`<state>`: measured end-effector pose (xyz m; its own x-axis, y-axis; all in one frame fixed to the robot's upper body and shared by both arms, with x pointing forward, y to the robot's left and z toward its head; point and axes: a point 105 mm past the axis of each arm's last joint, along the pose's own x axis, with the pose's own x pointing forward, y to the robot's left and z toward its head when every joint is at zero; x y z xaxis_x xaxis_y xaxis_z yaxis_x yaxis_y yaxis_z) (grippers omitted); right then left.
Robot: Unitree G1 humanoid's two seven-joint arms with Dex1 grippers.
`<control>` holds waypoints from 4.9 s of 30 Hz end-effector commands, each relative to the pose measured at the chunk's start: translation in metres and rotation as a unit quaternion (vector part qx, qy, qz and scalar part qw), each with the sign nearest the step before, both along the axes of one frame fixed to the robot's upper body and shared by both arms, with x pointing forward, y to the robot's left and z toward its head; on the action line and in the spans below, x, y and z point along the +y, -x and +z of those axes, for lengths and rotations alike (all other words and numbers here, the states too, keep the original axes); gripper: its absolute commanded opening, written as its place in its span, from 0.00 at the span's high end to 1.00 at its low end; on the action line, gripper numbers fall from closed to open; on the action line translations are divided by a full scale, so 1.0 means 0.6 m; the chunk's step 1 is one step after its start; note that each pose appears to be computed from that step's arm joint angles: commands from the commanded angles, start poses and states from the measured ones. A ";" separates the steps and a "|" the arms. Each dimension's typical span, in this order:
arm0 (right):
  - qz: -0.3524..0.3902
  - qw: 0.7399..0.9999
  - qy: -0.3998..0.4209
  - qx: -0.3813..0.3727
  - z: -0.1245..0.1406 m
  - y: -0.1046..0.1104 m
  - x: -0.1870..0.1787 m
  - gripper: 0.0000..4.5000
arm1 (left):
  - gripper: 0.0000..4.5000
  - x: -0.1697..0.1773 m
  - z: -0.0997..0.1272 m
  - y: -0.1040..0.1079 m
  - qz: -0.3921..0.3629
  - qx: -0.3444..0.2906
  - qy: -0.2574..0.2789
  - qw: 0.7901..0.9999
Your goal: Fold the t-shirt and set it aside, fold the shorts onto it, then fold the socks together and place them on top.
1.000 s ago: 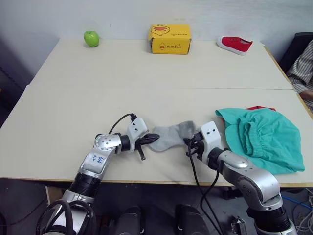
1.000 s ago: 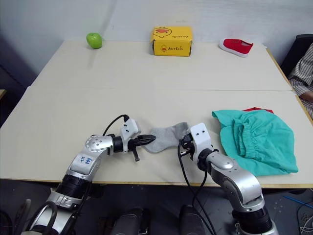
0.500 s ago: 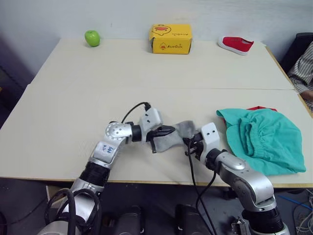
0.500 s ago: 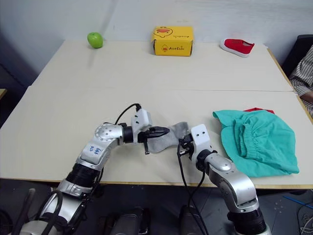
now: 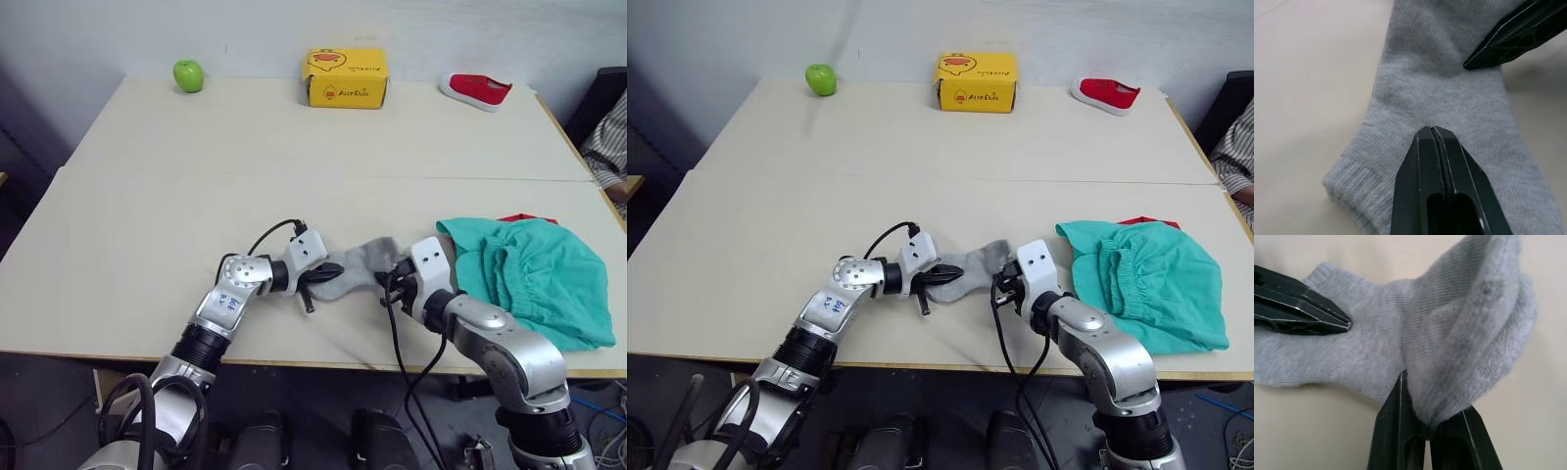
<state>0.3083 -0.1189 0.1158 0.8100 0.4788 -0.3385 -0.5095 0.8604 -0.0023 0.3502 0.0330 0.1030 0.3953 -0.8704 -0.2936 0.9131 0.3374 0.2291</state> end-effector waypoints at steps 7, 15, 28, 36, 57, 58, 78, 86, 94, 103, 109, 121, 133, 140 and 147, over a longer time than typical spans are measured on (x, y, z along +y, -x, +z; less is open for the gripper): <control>0.093 0.994 0.037 -0.033 0.079 0.018 0.063 1.00 | 1.00 0.027 -0.041 0.007 0.033 0.045 -0.055 0.997; 0.147 0.986 0.068 -0.044 0.077 0.018 0.127 1.00 | 1.00 0.043 -0.053 0.009 0.059 0.070 -0.062 0.994; 0.151 0.987 0.021 -0.049 0.045 -0.008 0.156 1.00 | 1.00 0.075 -0.028 0.029 0.057 0.066 0.008 0.996; 0.182 0.980 0.015 -0.079 0.043 -0.018 0.165 0.49 | 1.00 0.115 0.018 0.054 0.038 0.039 0.071 0.996; 0.357 0.927 0.017 -0.115 0.025 0.029 0.174 0.49 | 1.00 0.194 0.159 0.047 0.037 -0.013 0.195 0.980; 0.357 0.927 0.011 -0.116 0.026 0.031 0.171 0.49 | 1.00 0.179 0.168 0.052 0.016 -0.014 0.197 0.980; 0.295 0.932 -0.067 -0.201 0.078 -0.021 0.108 0.99 | 1.00 0.089 0.090 -0.024 0.051 -0.025 0.118 0.991; 0.320 0.929 -0.046 -0.181 0.011 -0.047 0.166 0.99 | 1.00 0.095 0.048 -0.029 0.073 0.010 0.082 0.994; 0.381 0.908 -0.020 -0.172 -0.018 0.008 0.135 0.99 | 1.00 0.111 0.020 -0.017 0.090 0.033 0.067 0.993; 0.323 0.920 -0.124 -0.183 0.057 -0.035 0.103 0.99 | 1.00 0.119 0.007 0.002 0.072 0.020 0.049 0.996; 0.280 0.948 -0.076 -0.135 0.015 -0.087 0.105 0.99 | 1.00 0.114 0.005 0.002 0.071 0.018 0.050 0.996; 0.271 0.945 -0.185 0.007 0.036 -0.061 0.022 0.55 | 1.00 0.116 0.010 0.003 0.066 0.008 0.055 0.996; 0.255 0.888 -0.266 0.273 0.017 -0.024 0.086 0.00 | 1.00 0.123 0.002 0.006 0.064 0.001 0.049 0.997; 0.199 0.892 -0.302 0.270 0.033 -0.067 0.140 0.29 | 1.00 0.126 0.000 0.008 0.068 -0.004 0.043 0.997; 0.178 0.891 -0.310 0.279 0.024 -0.061 0.116 0.85 | 1.00 0.134 0.003 0.013 0.068 -0.007 0.052 0.996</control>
<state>0.3453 -0.0404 0.1239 0.3392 0.9076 -0.2474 -0.5155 0.3993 0.7582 0.3461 0.1111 0.1063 0.5187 -0.8330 -0.1927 0.8522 0.4856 0.1947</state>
